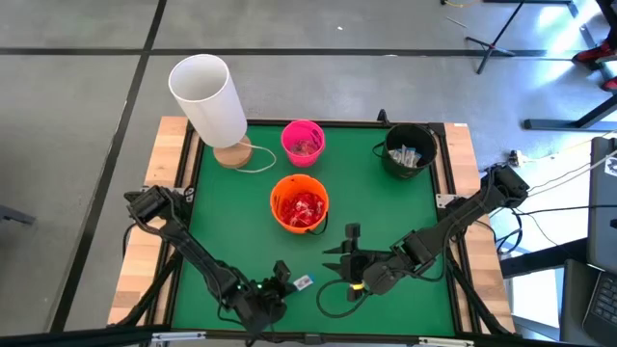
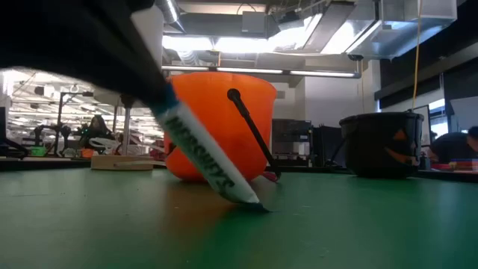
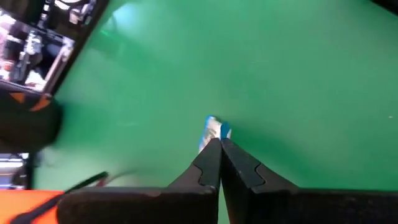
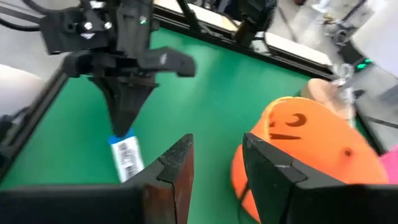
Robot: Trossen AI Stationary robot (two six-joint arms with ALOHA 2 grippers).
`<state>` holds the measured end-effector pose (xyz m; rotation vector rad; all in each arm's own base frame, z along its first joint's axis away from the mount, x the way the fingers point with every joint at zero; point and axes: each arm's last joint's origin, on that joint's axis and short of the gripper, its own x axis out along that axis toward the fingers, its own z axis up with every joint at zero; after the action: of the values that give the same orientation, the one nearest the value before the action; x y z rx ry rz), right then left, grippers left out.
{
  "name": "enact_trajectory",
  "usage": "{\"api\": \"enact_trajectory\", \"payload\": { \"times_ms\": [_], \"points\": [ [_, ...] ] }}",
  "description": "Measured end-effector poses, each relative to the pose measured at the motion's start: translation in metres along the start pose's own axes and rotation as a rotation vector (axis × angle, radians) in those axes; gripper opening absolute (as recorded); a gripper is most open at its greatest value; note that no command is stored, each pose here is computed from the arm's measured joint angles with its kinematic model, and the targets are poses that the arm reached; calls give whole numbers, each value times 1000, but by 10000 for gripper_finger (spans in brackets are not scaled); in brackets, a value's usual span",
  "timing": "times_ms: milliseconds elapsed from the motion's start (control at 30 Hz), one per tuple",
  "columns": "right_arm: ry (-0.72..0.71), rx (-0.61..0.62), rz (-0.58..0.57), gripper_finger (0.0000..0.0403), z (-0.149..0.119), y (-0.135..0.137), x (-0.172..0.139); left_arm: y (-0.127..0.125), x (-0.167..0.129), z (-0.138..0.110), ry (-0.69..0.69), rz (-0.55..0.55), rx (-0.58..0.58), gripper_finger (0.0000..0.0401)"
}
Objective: Sort candy
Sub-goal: Put the white candy into the black bucket
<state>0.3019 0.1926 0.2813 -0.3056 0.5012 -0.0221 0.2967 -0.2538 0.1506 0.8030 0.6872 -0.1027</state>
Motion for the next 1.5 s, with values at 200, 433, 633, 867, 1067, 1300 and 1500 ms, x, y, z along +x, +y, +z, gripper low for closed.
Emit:
{"api": "enact_trajectory", "payload": {
  "times_ms": [200, 433, 633, 867, 1067, 1300, 1500],
  "points": [
    [40, 105, 32, 133, -7, 7, 9, 13, -10, 17, 58, 48, 51, 0],
    [113, 108, 30, 133, -33, 36, 39, 29, -18, 35, 75, 104, 53, 0],
    [146, 240, 4, 133, -54, 59, 61, 39, -17, 41, 73, 138, 25, 0],
    [96, 300, -22, 136, -60, 75, 66, 48, -9, 38, 92, 150, 7, 0],
    [64, 329, -17, 144, -56, 74, 68, 54, -5, 36, 104, 158, -5, 0],
    [68, 393, -60, 147, -57, 69, 71, 54, -5, 37, 100, 162, -10, 0],
    [63, 416, -78, 147, -56, 62, 76, 55, -5, 38, 93, 188, -20, 0]
  ]
}}
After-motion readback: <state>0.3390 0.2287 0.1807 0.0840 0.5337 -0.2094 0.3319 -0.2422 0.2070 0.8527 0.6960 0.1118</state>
